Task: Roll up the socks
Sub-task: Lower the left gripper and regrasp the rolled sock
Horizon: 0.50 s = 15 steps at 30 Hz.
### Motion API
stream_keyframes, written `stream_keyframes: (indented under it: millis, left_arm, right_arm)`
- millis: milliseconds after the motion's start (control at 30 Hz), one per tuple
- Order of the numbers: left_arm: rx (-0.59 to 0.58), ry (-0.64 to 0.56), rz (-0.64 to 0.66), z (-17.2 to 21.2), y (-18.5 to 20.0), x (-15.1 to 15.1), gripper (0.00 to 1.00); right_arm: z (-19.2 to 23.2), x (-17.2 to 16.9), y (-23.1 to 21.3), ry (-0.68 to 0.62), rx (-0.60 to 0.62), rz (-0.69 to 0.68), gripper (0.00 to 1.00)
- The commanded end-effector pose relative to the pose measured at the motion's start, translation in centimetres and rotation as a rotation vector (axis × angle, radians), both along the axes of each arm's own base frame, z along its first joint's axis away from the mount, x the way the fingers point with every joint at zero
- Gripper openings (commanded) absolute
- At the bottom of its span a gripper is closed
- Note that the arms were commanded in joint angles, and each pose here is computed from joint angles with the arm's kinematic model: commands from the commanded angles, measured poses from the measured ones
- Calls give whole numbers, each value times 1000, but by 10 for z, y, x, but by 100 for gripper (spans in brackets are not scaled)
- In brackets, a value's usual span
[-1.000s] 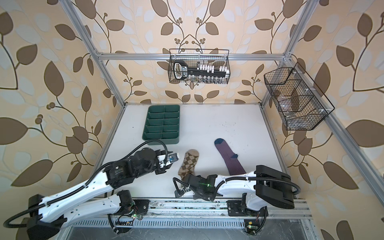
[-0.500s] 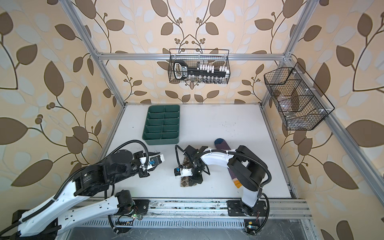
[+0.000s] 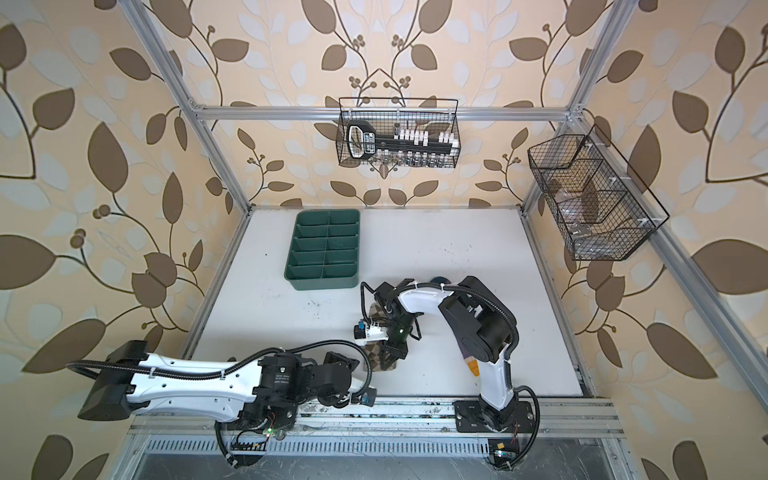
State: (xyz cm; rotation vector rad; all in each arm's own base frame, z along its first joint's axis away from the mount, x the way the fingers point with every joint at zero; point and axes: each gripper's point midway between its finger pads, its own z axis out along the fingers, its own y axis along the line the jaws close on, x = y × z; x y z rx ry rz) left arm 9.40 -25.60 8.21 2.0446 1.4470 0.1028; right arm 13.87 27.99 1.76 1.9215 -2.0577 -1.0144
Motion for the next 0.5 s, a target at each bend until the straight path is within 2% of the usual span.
stream_keyframes:
  millis: [0, 167, 400, 467]
  left_arm:
    - [-119, 30, 65, 1, -29, 3, 49]
    - [-65, 57, 101, -27, -39, 4, 46]
    - [-78, -8, 170, -43, -47, 20, 43]
    - [-47, -39, 195, -54, -45, 26, 40]
  right_arm:
    - [-29, 0, -30, -29, -154, 50, 0]
    - [-29, 1, -31, -30, -152, 47, 1]
    - [-26, 1, -30, -35, -140, 43, 2]
    - [-25, 2, -29, -36, -133, 41, 2]
